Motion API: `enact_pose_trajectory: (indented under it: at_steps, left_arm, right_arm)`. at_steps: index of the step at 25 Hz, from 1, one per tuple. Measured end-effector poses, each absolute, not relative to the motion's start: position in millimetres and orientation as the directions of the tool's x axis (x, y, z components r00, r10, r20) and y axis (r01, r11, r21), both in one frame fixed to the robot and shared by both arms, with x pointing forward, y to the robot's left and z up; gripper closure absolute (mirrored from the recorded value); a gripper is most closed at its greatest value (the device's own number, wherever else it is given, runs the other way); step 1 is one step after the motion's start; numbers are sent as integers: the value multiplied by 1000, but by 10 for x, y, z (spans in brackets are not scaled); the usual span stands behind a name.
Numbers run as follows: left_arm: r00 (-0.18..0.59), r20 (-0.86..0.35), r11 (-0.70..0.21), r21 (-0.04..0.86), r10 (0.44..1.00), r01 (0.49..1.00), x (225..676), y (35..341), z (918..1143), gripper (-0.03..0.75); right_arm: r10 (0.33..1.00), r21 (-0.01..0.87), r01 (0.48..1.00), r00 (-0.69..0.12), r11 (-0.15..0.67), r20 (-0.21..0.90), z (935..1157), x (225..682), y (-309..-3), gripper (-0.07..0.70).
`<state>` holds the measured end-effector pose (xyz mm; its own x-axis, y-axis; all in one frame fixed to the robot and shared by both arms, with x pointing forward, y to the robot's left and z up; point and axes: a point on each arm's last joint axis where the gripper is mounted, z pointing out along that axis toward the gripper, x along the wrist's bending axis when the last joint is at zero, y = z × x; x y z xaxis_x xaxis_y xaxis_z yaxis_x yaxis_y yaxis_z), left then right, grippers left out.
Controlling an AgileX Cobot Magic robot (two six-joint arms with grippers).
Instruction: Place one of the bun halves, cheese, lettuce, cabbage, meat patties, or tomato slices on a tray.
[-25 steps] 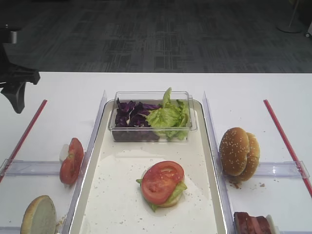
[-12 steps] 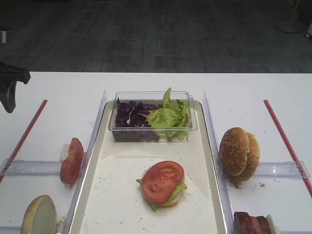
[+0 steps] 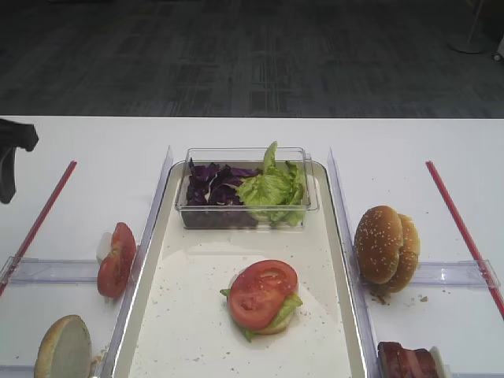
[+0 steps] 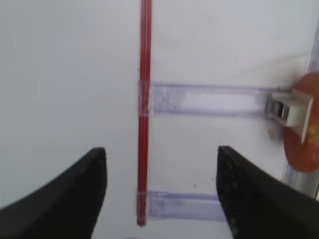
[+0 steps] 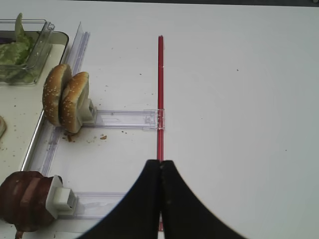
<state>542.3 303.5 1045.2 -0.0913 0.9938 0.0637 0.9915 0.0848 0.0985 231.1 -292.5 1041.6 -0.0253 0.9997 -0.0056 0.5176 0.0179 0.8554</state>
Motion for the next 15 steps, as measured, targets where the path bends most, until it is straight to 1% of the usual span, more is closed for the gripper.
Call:
enact_pose_trajectory:
  at_steps: [5,11,15]
  left_arm:
    - [-88,69,87,8,994,996,4989,3038,10213,281]
    - [-94,62,92,30,994,995,4460,3042,10011,281]
    - [-94,57,91,62,994,994,4154,3045,9964,281]
  right_arm:
    - [1000,855,518,-25,18,-6,10416,2311,-2925,595]
    - [1000,855,518,-25,18,-6,10416,2311,-2925,595]
    - [1000,855,518,-25,18,-6,10416,2311,-2925,595]
